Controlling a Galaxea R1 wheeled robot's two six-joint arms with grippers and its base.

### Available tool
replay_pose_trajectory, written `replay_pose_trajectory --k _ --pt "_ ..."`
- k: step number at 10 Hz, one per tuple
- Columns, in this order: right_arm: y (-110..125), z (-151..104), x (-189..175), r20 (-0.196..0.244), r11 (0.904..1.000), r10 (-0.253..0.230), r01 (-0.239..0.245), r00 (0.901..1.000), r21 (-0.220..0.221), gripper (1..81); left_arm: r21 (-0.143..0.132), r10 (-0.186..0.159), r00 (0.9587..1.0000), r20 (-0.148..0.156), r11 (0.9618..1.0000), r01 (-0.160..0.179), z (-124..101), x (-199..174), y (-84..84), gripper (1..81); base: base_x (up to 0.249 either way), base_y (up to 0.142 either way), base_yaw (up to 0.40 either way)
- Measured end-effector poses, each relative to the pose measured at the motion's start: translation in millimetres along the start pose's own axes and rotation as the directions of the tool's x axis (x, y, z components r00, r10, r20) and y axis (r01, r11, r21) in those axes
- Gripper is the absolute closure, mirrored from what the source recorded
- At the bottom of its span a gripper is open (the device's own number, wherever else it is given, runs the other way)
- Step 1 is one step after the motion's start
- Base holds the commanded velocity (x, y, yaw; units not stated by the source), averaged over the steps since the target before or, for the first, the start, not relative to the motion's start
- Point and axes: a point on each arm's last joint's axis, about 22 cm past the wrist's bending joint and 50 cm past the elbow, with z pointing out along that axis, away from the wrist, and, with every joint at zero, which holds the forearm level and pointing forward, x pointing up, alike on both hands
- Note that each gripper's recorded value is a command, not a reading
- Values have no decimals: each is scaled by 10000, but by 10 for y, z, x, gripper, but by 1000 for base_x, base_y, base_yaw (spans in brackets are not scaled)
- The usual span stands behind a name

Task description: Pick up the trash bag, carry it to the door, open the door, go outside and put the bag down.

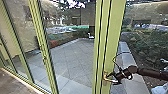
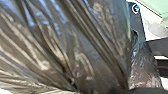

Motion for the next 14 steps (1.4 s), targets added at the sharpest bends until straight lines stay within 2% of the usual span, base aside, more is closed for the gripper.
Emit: replay_pose_trajectory --k 2,3,4,5,9,11,14 --pt "92 75 59 -11 9990 366 -366 9993 -240 10 5 -7 10000 5 10000 7 -1 -5 -3 811 0 0 0" --pt "145 67 138 -165 9983 501 -505 9986 -286 10 4 -5 10000 7 10000 5 -1 -5 -3 811 0 0 0" --pt "199 38 236 -404 9988 305 -319 9987 -365 10 4 -7 10000 7 10000 7 -1 -5 -3 811 0 0 0" --pt "218 51 244 -422 9987 347 -362 9985 -369 10 4 -7 10000 7 10000 7 -1 -5 -3 811 0 0 0" --pt "469 181 272 -439 9949 757 -784 9962 -632 10 54 -14 10000 19 10000 14 -2 -15 -24 811 0 0 0" --pt "492 222 269 -435 9943 834 -861 9956 -632 10 112 -22 10000 39 9999 22 -8 -30 -54 811 0 0 0" --pt "553 336 254 -463 9905 1238 -1262 9912 -548 10 66 -18 10000 33 10000 17 5 -27 -14 811 0 0 0"
